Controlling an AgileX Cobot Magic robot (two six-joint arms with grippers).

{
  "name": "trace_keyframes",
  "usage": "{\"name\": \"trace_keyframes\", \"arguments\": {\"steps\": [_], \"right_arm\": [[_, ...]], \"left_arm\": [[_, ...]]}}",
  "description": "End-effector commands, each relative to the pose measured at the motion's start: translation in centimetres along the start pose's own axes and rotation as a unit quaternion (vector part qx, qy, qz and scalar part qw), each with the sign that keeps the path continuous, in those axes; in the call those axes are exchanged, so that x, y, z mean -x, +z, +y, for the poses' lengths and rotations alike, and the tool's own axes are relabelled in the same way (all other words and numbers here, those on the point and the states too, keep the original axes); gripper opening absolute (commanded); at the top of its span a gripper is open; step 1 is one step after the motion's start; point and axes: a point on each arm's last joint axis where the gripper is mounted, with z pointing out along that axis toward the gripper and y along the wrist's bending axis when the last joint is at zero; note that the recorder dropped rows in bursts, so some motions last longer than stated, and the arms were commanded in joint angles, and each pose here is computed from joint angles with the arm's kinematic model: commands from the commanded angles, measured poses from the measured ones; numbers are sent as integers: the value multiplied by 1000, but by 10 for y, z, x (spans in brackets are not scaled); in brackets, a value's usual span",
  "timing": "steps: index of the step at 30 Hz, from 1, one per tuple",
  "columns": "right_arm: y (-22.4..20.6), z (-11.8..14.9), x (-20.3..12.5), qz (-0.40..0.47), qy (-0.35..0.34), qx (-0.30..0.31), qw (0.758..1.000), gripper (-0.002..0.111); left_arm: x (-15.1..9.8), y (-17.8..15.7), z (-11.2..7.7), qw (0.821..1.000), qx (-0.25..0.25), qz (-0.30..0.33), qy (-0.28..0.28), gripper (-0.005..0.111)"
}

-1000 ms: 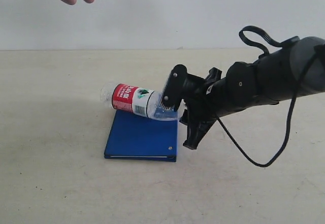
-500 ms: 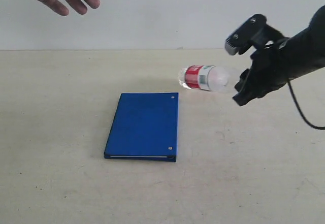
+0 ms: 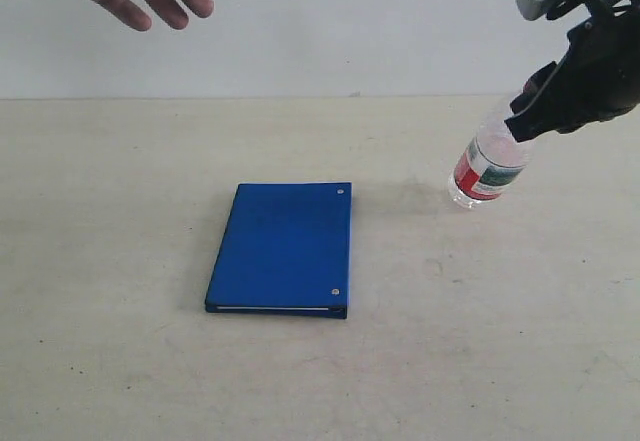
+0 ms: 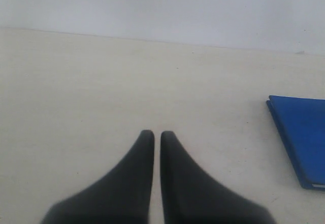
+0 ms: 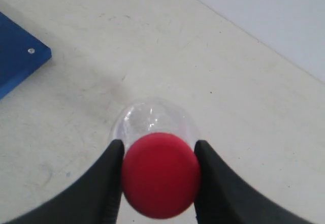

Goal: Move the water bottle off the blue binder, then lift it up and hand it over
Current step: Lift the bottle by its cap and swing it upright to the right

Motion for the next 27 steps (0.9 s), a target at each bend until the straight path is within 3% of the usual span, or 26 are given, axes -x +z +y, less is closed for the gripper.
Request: {"name": "trace_keyframes", "arguments": {"steps": [1, 8, 10, 14, 16, 27], "right_arm": [[7, -4, -1, -4, 20, -11, 1000, 0], [15, -11, 3, -38, 40, -42, 998, 2], [15, -12, 4, -44, 40, -47, 997, 14], [14, -15, 8, -66, 40, -65, 995, 48], [13, -17, 10, -78, 48, -74, 993, 54], [-17, -27, 30, -171, 47, -135, 975, 55]], "left_arm": [[2, 0, 0, 1000, 0, -9, 2, 4], [2, 0, 0, 1000, 0, -9, 2, 4], [2, 0, 0, 1000, 0, -9, 2, 4], [2, 0, 0, 1000, 0, -9, 2, 4], [2, 0, 0, 1000, 0, -9, 2, 4], [2, 0, 0, 1000, 0, -9, 2, 4]]}}
